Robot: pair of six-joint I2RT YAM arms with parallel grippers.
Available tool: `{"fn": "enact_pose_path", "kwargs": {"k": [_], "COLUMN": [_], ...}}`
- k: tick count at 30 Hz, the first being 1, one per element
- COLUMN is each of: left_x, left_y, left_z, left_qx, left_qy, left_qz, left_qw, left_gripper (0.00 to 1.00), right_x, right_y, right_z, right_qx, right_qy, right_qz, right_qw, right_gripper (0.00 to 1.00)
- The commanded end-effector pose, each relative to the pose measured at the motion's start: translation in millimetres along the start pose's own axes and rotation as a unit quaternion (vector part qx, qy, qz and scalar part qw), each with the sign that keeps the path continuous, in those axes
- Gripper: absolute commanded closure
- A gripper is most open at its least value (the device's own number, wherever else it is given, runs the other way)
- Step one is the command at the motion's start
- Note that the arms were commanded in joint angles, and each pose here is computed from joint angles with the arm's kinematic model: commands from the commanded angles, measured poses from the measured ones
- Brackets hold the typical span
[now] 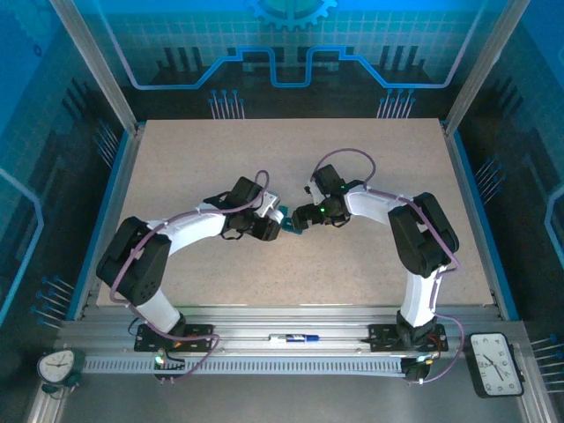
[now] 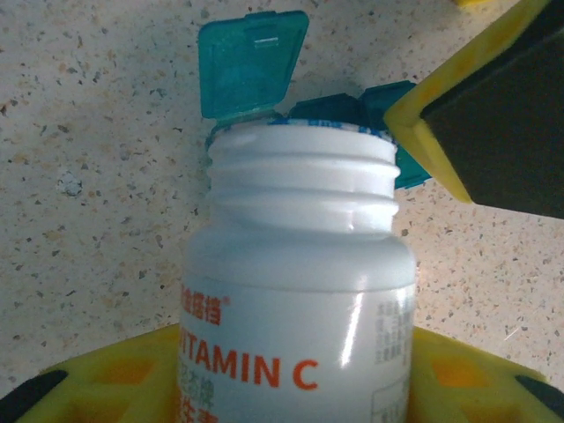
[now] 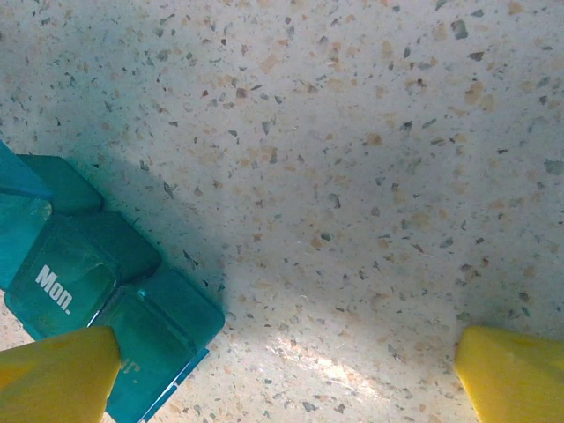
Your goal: Sort the pills into containers
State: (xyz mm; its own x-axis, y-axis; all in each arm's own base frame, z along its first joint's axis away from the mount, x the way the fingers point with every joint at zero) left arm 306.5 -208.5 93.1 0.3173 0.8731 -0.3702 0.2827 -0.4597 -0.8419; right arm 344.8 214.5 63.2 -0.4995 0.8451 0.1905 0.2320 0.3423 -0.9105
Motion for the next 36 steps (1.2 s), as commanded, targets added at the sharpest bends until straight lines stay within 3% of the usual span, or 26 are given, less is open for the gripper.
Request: {"fn": "enact_pose_path", "kwargs": {"k": [1, 36], "left_x": [-2.8, -0.6], "left_y": [1.1, 5.3], "left_z": [3.8, 0.8], "left_qx": [0.033, 0.129], "left_qy": [-0.006, -0.007], "left_qz": [-0.011, -0.058], "left_qw": [0.999, 0.990], "left_gripper": [1.00, 1.00], "right_x": [-9.6, -8.4], "right_y": [11.0, 13.7], "right_z": [9.1, 10.3], "right_qx": [0.026, 0.029], "right_qy": [0.003, 0.004], "right_qz": [0.012, 0.006], "right_qw": [1.000, 1.000], "right_gripper": [0.00, 0.00]}}
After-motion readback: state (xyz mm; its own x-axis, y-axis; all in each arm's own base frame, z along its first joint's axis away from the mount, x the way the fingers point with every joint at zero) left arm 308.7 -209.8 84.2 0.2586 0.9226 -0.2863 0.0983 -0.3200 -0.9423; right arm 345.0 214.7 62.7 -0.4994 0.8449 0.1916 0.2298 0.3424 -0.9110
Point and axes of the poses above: each hand's point on the last joint's axis, 136 mm out from that joint toward the fingers, its own y axis out along the fingers, its own x axis along the line the jaws close on, z = x × y, the point moved 4 cm from there along -y, back along the fingers, and after that the axes turned 11 degrees about -y, right-handed, at the moved point
